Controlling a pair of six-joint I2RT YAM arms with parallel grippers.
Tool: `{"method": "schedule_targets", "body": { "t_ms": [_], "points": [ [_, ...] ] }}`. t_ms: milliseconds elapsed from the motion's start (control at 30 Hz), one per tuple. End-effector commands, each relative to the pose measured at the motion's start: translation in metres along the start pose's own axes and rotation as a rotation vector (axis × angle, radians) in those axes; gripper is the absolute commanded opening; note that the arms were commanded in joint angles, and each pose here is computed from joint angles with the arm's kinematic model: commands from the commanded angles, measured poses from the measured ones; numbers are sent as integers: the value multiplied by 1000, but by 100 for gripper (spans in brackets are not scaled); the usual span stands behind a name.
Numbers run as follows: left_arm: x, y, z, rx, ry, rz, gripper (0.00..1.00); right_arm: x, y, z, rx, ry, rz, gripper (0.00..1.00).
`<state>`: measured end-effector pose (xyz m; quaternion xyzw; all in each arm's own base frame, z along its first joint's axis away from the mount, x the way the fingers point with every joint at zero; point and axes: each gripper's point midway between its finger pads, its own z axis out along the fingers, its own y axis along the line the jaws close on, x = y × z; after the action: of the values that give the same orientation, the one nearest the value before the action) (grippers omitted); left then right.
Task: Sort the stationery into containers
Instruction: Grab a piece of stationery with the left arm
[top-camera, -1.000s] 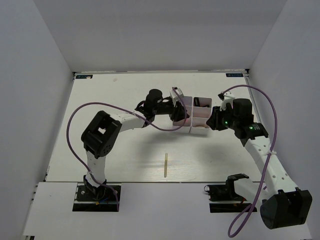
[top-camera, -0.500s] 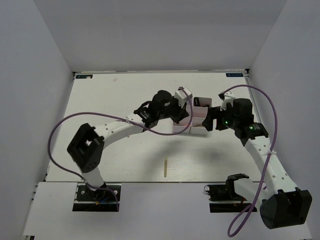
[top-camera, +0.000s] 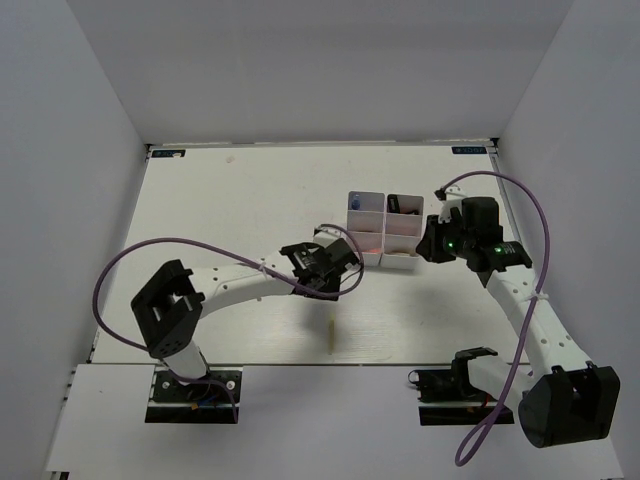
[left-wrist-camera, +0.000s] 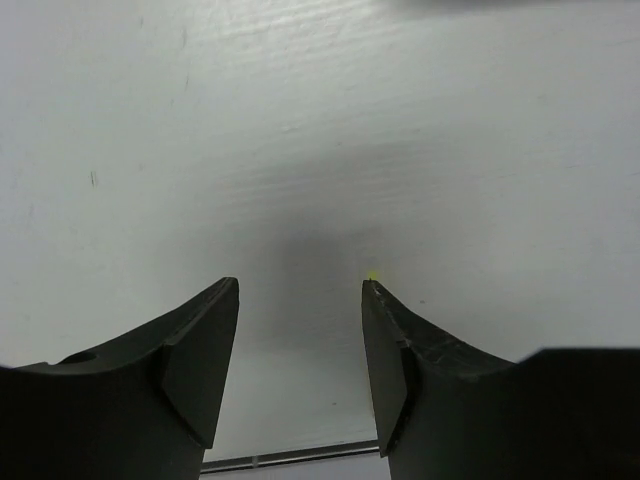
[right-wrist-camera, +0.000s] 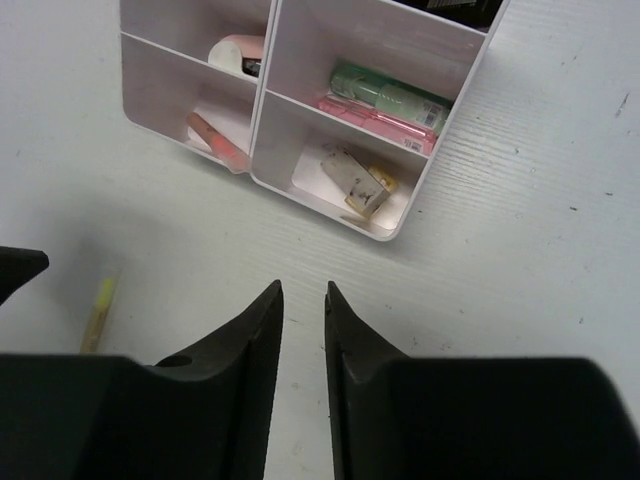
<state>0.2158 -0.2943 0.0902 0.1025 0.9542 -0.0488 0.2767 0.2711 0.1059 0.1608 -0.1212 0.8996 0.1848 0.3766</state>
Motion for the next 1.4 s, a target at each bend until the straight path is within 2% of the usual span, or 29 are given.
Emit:
{"method": "schedule_targets", "body": {
  "t_ms": [0, 533, 733, 800, 933, 1100, 1233, 1300, 1367],
  "points": [
    [11, 2, 3, -40, 13, -121, 63, -8, -5, -3, 27, -19, 3, 24],
    [58, -40, 30, 74, 148, -188, 61, -6, -10, 1, 42, -10, 7, 24],
    [69, -39, 39, 52, 174, -177, 51, -6, -11, 0, 43, -10, 4, 24],
    [74, -31, 43, 9, 184, -163, 44, -8, -11, -1, 44, -18, 3, 26],
    [75, -28, 39, -66, 172, -97, 39, -8, -10, -3, 39, -22, 8, 26],
    [91, -12, 44, -173, 210, -27, 26, -11, -10, -4, 36, -31, 9, 26],
    [98, 2, 46, -272, 215, 55, 21, -10, -10, -5, 33, -32, 15, 26],
    [99, 2, 47, -290, 214, 73, 13, -11, -10, -6, 32, -33, 20, 26],
    [101, 6, 48, -291, 211, 79, 10, -10, -11, -6, 33, -34, 23, 26]
  ]
}}
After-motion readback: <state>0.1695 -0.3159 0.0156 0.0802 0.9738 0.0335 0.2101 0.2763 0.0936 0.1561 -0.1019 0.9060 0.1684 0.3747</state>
